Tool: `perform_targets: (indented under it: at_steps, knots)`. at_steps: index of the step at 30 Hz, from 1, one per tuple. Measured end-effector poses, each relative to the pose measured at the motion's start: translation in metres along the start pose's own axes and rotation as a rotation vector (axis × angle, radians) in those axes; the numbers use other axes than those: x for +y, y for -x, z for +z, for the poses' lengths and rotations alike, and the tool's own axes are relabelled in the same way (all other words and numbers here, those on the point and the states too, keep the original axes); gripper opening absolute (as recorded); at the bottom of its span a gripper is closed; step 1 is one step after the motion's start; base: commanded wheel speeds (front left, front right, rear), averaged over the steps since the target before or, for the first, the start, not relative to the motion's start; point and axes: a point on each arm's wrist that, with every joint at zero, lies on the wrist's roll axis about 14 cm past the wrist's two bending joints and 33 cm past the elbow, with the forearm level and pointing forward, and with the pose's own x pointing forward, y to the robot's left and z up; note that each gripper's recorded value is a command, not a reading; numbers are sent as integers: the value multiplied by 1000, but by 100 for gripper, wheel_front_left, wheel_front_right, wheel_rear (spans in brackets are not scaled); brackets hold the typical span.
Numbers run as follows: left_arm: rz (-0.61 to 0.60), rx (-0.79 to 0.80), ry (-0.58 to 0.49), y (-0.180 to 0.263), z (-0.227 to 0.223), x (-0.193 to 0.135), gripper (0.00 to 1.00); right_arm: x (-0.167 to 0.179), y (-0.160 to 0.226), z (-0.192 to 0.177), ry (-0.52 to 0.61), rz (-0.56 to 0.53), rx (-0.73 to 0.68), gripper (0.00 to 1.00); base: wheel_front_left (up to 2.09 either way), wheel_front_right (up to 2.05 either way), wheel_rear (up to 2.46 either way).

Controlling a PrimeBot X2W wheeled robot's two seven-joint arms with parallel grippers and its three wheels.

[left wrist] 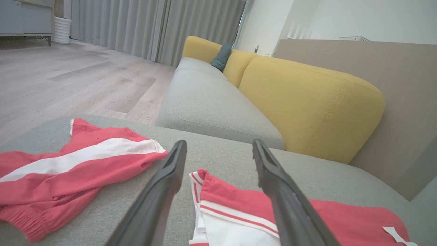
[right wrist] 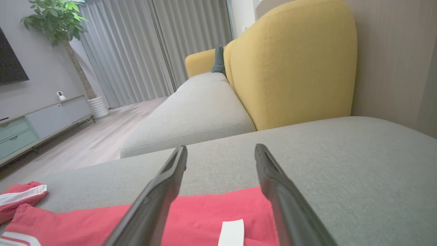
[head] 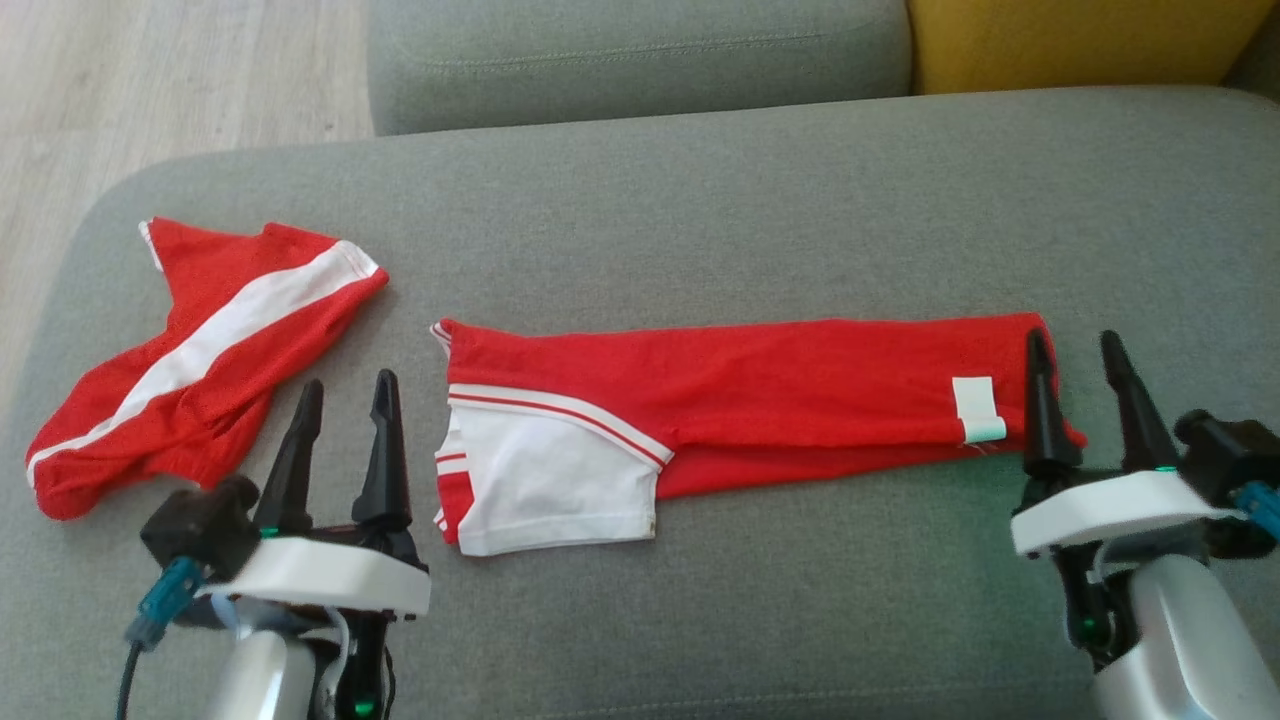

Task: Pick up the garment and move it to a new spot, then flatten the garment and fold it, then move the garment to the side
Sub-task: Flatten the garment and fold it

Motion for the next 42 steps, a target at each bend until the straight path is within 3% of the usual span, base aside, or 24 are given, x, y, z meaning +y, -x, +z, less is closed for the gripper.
perform_targets:
  at_steps: [8,18,24,38,39,40,42]
  knots:
    - [-6,47,-13,-3,-18,5,100,-37,3,-45,-24,-135,187,100,0,0,0]
    - [12,108,3,-21,-42,17,100,-77,-20,-86,-22,-281,387,100,0,0,0]
    - [31,120,0,-27,-48,25,100,-66,-26,-118,-76,-269,494,100,0,0,0]
    - [30,135,4,-34,-55,26,100,-66,-37,-128,-82,-275,544,100,0,0,0]
    - [28,133,4,-35,-55,25,100,-66,-37,-127,-83,-276,542,35,0,0,0]
    - [26,128,4,-36,-53,25,100,-67,-37,-125,-83,-279,537,0,0,0,0]
    - [25,124,4,-38,-52,24,100,-68,-37,-123,-81,-282,532,0,0,0,0]
